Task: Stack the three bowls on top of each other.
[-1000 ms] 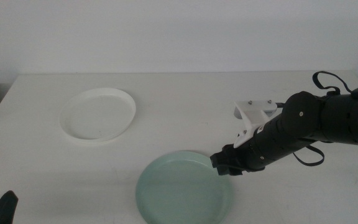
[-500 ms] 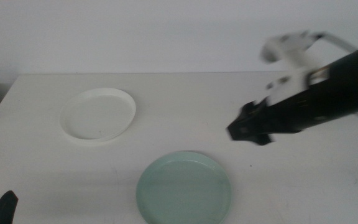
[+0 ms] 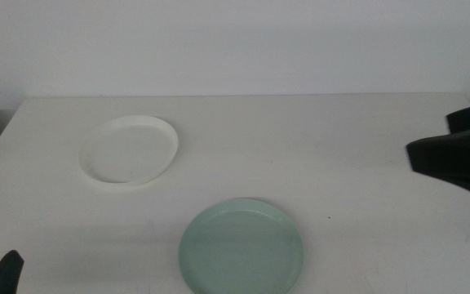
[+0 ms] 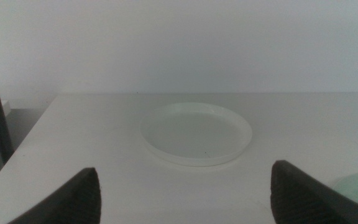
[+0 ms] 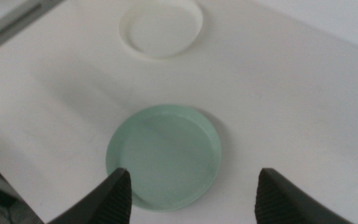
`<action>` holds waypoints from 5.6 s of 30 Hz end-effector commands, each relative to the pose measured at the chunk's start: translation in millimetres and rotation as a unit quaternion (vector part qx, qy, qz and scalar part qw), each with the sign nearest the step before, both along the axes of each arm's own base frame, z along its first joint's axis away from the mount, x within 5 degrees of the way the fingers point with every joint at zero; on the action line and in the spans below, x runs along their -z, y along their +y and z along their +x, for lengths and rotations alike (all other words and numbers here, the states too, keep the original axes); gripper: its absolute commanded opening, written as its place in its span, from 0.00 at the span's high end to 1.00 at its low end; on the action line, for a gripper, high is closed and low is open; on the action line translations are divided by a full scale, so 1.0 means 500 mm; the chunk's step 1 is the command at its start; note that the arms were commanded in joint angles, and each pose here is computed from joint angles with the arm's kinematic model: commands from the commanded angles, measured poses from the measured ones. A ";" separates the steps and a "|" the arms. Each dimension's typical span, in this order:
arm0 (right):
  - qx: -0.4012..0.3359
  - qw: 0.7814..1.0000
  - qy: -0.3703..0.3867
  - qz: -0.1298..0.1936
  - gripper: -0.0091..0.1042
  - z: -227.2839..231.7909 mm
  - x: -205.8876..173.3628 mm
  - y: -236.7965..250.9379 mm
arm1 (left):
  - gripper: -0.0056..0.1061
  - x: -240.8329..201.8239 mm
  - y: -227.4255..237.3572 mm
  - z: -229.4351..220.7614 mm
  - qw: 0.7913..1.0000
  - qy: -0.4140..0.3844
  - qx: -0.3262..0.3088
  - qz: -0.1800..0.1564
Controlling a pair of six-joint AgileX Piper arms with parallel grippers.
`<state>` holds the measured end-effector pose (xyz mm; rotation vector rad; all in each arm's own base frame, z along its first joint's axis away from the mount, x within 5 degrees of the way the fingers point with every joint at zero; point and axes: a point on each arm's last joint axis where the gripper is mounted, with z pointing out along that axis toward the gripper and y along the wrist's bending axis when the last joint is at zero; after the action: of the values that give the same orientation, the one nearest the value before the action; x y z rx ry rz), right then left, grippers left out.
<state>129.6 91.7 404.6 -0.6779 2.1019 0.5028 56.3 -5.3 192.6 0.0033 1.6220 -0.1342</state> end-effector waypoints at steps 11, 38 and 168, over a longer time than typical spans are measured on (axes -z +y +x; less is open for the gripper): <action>0.017 0.997 -0.061 0.040 0.47 -0.030 -0.042 -0.020 | 0.01 -0.019 0.001 -0.002 0.999 -0.048 -0.003 -0.012; 0.017 0.997 -0.062 0.039 0.47 -0.030 -0.042 -0.021 | 0.01 -0.376 0.029 0.395 0.954 0.295 -0.043 -0.037; 0.017 0.997 -0.061 0.039 0.47 -0.030 -0.042 -0.021 | 0.01 -0.387 0.001 0.372 0.971 0.237 0.031 0.000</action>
<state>114.7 82.4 413.4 -0.6409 2.0517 0.5055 252.1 -12.3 359.9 0.0356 2.2065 -0.2407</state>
